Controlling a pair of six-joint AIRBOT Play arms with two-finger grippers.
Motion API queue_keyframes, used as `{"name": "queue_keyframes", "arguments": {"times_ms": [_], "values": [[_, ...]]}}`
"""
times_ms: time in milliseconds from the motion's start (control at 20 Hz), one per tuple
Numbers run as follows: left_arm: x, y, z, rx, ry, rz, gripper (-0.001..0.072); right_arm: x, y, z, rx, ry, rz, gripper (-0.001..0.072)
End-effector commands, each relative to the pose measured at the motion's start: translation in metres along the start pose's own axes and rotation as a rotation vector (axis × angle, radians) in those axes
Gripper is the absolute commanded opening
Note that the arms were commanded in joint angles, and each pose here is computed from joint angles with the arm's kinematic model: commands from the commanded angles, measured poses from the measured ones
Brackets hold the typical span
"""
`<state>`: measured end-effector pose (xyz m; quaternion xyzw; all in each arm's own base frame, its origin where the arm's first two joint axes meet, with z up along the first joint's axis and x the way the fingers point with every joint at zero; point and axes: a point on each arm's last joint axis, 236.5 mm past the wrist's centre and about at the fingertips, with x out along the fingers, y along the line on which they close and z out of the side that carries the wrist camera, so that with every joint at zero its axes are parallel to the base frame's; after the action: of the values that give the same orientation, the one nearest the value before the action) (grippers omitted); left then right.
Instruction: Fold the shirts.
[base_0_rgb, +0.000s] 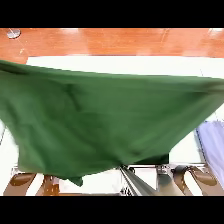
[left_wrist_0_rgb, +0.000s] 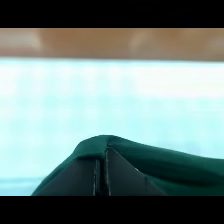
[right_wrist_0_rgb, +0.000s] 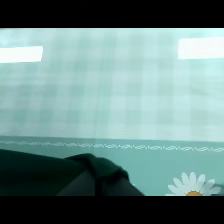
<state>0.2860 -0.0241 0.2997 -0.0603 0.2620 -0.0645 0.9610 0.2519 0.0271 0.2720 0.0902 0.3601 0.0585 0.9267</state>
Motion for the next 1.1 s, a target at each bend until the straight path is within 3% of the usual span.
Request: {"name": "queue_keyframes", "arguments": {"times_ms": [0,200,600,850,1050], "values": [[0.098,0.006,-0.037,-0.129,0.073,-0.092,0.0021,0.095,-0.032,-0.006,0.037,0.098,-0.008,0.0017],[0.195,0.014,-0.064,-0.289,0.177,-0.144,0.0021,0.199,-0.068,-0.006,0.087,0.238,-0.027,0.0016],[0.317,0.038,-0.096,-0.412,0.237,-0.074,0.0023,0.342,-0.074,0.004,0.299,0.388,0.110,0.0016],[0.338,0.043,-0.130,-0.463,0.325,-0.059,0.0023,0.365,-0.068,-0.019,0.328,0.457,0.144,0.0017],[0.310,0.040,-0.134,-0.486,0.463,-0.118,0.0023,0.326,-0.070,-0.020,0.259,0.521,0.180,0.0017]]}}
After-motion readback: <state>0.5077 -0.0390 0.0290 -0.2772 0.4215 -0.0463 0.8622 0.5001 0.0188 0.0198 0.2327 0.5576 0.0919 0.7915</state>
